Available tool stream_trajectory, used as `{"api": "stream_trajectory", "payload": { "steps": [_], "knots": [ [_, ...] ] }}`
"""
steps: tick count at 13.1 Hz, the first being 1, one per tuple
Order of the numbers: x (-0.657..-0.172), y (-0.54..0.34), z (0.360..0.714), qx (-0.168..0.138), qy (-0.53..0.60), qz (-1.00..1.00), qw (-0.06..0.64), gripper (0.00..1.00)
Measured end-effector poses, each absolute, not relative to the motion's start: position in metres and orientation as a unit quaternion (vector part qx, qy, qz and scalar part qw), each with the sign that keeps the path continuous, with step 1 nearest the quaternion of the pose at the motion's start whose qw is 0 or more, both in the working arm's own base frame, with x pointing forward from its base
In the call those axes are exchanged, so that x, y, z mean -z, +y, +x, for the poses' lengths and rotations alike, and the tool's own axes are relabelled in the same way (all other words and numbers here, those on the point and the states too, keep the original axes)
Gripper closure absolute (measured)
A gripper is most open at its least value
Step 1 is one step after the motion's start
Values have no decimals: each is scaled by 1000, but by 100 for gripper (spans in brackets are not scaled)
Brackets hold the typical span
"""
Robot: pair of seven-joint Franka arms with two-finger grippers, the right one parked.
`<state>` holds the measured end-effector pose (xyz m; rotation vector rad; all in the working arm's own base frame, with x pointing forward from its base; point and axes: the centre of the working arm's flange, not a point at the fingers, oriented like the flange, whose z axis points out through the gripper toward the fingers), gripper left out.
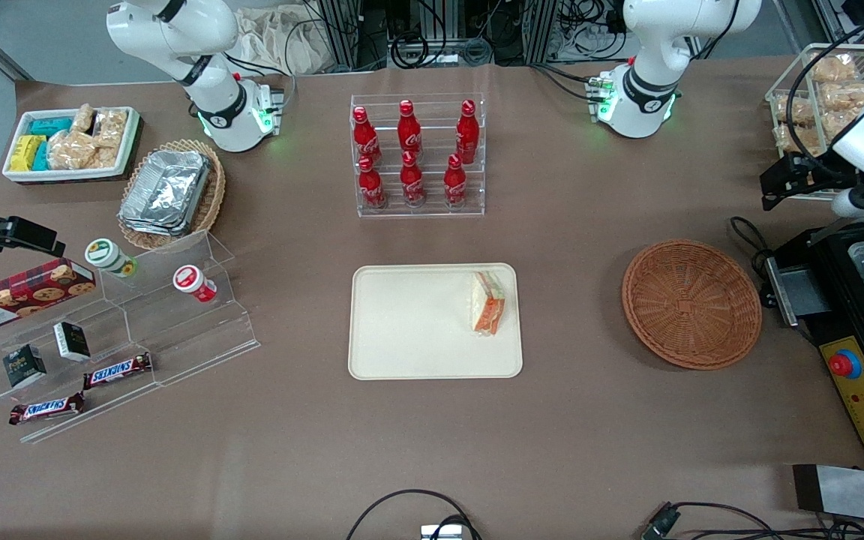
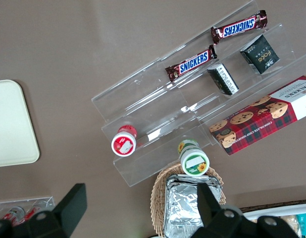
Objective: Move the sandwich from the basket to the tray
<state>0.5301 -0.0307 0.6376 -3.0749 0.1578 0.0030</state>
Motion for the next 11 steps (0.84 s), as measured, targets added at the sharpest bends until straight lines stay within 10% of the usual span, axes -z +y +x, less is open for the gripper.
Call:
{"api": "stream_trajectory", "payload": {
  "steps": [11],
  "knots": [
    [-640, -37, 528, 0, 20, -1000, -2, 0]
  ]
}}
